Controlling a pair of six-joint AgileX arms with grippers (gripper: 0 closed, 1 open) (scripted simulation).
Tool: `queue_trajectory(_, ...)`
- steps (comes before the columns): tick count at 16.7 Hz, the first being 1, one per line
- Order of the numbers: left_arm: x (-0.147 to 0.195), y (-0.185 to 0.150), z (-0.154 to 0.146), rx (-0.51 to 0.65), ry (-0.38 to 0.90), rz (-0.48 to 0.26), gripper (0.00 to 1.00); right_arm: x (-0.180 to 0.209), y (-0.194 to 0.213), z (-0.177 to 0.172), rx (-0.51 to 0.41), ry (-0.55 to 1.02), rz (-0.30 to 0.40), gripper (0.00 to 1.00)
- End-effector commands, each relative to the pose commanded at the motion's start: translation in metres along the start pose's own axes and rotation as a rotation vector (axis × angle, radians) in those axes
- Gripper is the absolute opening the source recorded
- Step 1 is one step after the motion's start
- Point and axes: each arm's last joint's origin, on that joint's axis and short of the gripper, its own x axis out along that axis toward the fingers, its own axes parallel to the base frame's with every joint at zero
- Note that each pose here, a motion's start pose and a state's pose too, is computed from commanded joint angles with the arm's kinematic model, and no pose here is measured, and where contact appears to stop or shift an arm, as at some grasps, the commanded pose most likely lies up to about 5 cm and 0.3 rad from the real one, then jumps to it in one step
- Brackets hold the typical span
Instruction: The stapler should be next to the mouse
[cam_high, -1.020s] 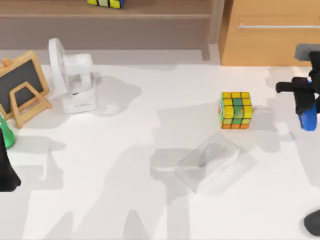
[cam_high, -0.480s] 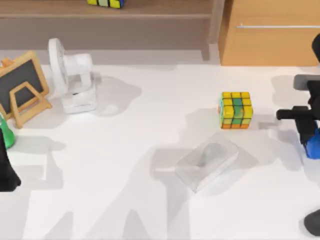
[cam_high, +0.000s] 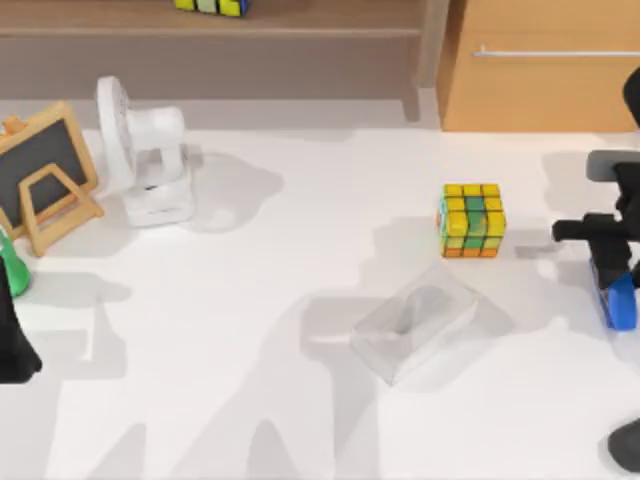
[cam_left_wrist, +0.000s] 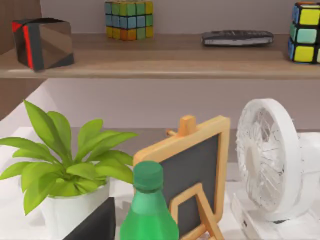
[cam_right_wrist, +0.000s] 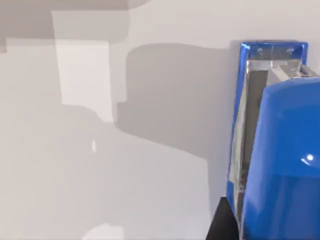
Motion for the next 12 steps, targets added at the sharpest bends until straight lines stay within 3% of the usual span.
queue_trajectory(6, 0.0, 0.0, 0.0, 0.0, 0.0, 0.0, 1.0, 0.0, 0.0, 0.0, 0.0, 0.0, 0.0, 0.98)
queue_trajectory(12, 0.0, 0.0, 0.0, 0.0, 0.0, 0.0, 1.0, 0.0, 0.0, 0.0, 0.0, 0.0, 0.0, 1.0)
